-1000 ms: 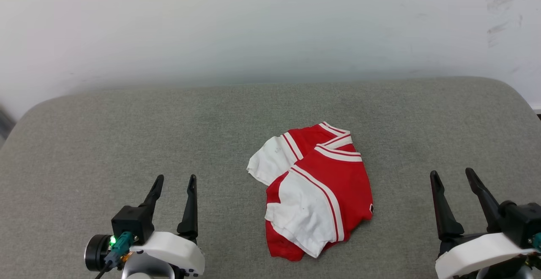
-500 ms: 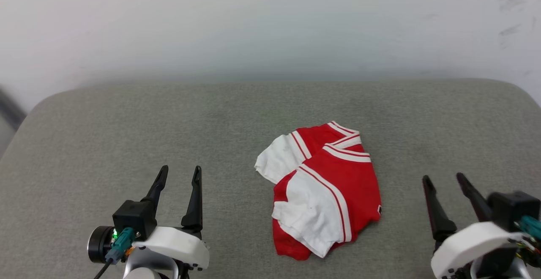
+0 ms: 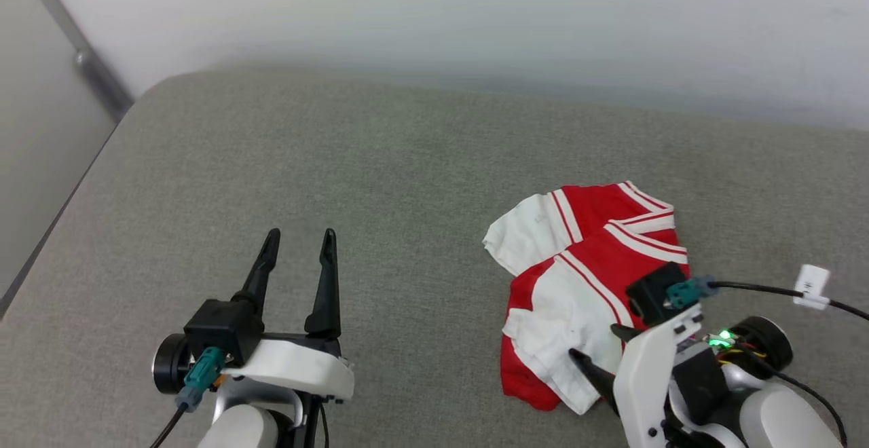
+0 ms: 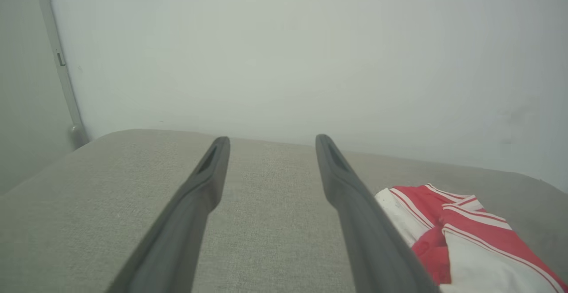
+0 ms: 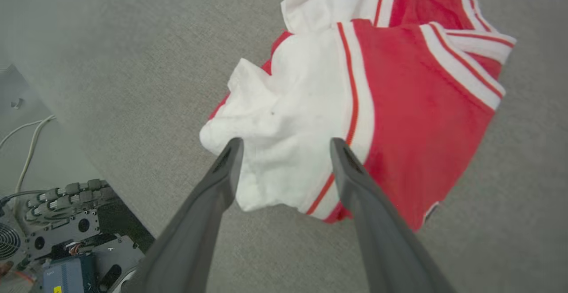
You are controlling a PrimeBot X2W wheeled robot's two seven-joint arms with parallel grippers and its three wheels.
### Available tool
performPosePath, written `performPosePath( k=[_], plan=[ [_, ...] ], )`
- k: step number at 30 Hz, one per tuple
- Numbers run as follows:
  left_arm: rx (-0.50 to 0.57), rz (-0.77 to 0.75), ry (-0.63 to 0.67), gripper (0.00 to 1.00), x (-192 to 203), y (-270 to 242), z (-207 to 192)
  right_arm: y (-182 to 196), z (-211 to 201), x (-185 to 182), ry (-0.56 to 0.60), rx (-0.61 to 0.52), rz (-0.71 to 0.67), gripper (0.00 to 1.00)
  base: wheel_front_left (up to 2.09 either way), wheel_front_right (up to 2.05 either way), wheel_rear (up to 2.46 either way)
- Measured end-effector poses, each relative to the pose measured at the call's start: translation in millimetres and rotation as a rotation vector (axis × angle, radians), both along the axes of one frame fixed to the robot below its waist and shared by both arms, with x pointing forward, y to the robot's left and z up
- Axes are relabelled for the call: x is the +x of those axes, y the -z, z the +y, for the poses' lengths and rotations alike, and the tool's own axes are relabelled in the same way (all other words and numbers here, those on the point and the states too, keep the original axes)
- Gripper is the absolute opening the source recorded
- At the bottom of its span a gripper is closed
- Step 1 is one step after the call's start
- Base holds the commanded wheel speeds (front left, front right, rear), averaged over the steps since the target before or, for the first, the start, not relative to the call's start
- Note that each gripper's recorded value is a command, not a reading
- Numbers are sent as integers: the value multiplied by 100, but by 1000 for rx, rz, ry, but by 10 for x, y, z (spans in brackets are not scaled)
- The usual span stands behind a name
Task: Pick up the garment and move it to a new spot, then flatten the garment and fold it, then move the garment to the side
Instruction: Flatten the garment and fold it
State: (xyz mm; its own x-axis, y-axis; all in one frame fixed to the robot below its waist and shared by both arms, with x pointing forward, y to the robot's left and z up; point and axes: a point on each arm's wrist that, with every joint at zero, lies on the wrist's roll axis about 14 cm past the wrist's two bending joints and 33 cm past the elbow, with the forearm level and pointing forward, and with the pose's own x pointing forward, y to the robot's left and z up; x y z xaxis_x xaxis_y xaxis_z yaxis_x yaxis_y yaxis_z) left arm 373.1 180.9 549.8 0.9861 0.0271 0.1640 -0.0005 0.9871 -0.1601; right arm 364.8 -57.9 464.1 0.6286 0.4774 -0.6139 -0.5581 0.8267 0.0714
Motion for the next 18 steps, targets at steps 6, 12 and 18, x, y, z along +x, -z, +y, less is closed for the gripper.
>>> performPosePath(
  k=[6,12,18],
  plan=[
    [6,23,-43,100,46,83,136,239,408,-40,-203,-62,84,100,0,0,0],
    [7,37,-66,100,97,143,194,463,485,-3,-258,-103,130,0,0,0,0],
    [7,26,-49,100,149,124,151,263,413,172,-209,-67,38,0,0,0,0]
  ],
)
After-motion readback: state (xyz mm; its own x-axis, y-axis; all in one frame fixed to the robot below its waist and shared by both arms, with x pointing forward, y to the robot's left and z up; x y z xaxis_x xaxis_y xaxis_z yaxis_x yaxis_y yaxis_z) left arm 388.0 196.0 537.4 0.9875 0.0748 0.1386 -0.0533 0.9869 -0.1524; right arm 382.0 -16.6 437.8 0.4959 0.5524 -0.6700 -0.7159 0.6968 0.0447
